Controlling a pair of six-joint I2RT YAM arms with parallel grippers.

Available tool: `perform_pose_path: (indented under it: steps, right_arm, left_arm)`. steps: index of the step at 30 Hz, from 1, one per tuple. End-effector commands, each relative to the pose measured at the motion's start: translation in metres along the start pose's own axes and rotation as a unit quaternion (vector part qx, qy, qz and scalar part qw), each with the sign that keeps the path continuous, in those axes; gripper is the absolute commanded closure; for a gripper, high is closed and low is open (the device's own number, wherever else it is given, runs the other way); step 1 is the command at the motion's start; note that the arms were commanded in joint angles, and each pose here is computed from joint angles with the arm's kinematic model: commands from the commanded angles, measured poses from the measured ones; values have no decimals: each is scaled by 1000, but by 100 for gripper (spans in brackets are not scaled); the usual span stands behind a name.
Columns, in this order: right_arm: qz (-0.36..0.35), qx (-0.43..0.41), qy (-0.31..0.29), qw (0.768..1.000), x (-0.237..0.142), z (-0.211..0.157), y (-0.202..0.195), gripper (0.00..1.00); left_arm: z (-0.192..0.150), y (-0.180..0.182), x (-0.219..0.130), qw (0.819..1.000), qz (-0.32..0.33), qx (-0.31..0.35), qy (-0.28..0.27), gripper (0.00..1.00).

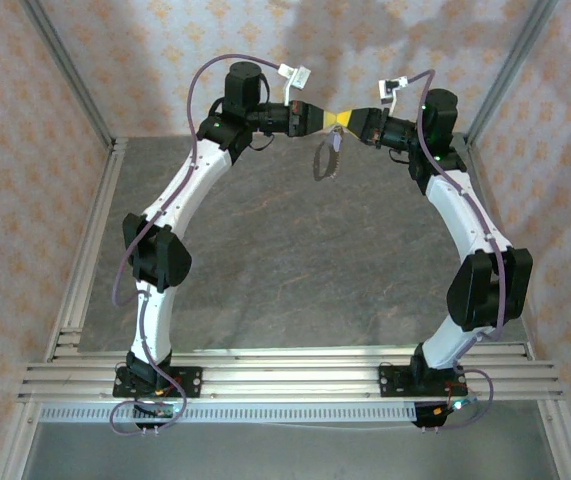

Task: Put the keys on the keyring

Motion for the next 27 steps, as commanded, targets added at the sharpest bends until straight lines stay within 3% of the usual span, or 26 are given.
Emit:
perform_pose_path:
  steps: [1, 5, 10, 16, 27]
  right_arm:
    - [15, -41, -35, 998, -4, 13, 21, 100]
    - [16, -38, -44, 998, -6, 15, 22, 81]
    - [14, -38, -58, 998, -12, 16, 24, 67]
    - [10, -33, -78, 996, -17, 17, 24, 61]
    - [-7, -16, -107, 994, -24, 11, 6, 60]
  left_arm:
    - [-1, -32, 9, 999, -28, 28, 14, 100]
    - [0, -28, 6, 1000, -9, 29, 3, 100]
    - [5, -23, 1, 999, 4, 26, -24, 100]
    - [9, -21, -4, 998, 9, 27, -49, 100]
    - [19, -23, -12, 996, 3, 15, -84, 100]
Point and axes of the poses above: each hand's point on the last joint's axis, 136 mm out from that joint toward the fingers, its own x axis out along the fingers, its own y axis along the line the jaws close on, z = x × y, the point moved 4 cm from there along -x, back along the fingers, and after that the axes turned 8 degrees about x, right-handed, at the moved point
